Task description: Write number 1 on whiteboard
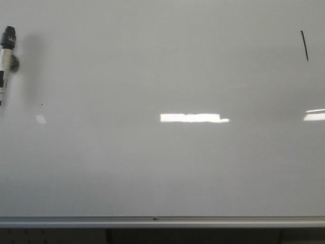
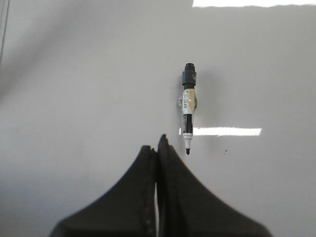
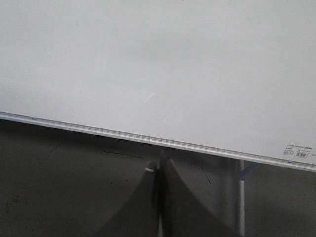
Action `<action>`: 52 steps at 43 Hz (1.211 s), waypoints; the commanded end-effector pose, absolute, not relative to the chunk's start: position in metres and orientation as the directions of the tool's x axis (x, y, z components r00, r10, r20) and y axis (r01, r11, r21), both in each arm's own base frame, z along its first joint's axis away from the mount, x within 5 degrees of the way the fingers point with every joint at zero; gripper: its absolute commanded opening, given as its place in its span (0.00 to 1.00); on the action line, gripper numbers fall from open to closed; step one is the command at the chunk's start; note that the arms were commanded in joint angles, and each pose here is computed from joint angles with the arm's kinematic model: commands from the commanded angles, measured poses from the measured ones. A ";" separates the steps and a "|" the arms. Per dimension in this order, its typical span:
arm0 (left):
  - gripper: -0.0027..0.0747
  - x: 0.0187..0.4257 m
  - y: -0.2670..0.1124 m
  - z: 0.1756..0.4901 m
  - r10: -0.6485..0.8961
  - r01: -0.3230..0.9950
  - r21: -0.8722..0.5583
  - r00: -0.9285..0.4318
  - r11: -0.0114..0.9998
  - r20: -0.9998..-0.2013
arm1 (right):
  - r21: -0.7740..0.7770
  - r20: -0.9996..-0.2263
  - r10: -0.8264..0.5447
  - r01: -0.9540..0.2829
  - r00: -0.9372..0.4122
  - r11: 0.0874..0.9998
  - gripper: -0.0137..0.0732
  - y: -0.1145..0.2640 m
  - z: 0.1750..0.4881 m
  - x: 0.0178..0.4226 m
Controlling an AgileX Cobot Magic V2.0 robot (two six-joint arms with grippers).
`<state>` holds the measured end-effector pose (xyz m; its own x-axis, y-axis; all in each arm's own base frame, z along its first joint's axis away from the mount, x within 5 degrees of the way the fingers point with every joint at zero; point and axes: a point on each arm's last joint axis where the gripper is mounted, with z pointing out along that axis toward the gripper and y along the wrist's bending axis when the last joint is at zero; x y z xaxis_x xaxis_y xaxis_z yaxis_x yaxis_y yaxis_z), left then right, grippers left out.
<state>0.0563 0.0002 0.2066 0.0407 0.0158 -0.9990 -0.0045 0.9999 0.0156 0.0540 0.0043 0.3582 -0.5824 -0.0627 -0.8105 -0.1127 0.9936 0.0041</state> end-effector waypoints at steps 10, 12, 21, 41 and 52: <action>0.01 0.055 0.000 0.207 0.008 0.000 0.008 0.120 1.000 -0.993 | -0.015 -0.853 -0.069 -0.109 -0.517 0.994 0.05 0.004 0.369 0.058; 0.01 0.055 0.000 0.207 0.008 0.000 0.008 0.120 1.000 -0.993 | -0.015 -0.853 -0.069 -0.109 -0.517 0.994 0.05 0.004 0.369 0.058; 0.01 0.055 0.000 0.207 0.008 0.000 0.008 0.120 1.000 -0.993 | -0.015 -0.853 -0.069 -0.109 -0.517 0.994 0.05 0.004 0.369 0.058; 0.01 0.055 0.000 0.207 0.008 0.000 0.008 0.120 1.000 -0.993 | -0.023 -0.894 -0.055 -0.077 -0.444 0.997 0.05 0.000 0.359 0.052; 0.01 0.055 0.000 0.207 0.008 0.000 0.008 0.120 1.000 -0.993 | 0.047 -0.997 0.047 0.003 -0.068 0.999 0.05 -0.001 0.307 0.046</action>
<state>0.0563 0.0002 0.2068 0.0431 0.0181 -0.9989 -0.0047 0.9998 0.0179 0.0466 -0.0013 0.3048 -0.2877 0.0305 -0.9572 -0.0031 0.9995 0.0328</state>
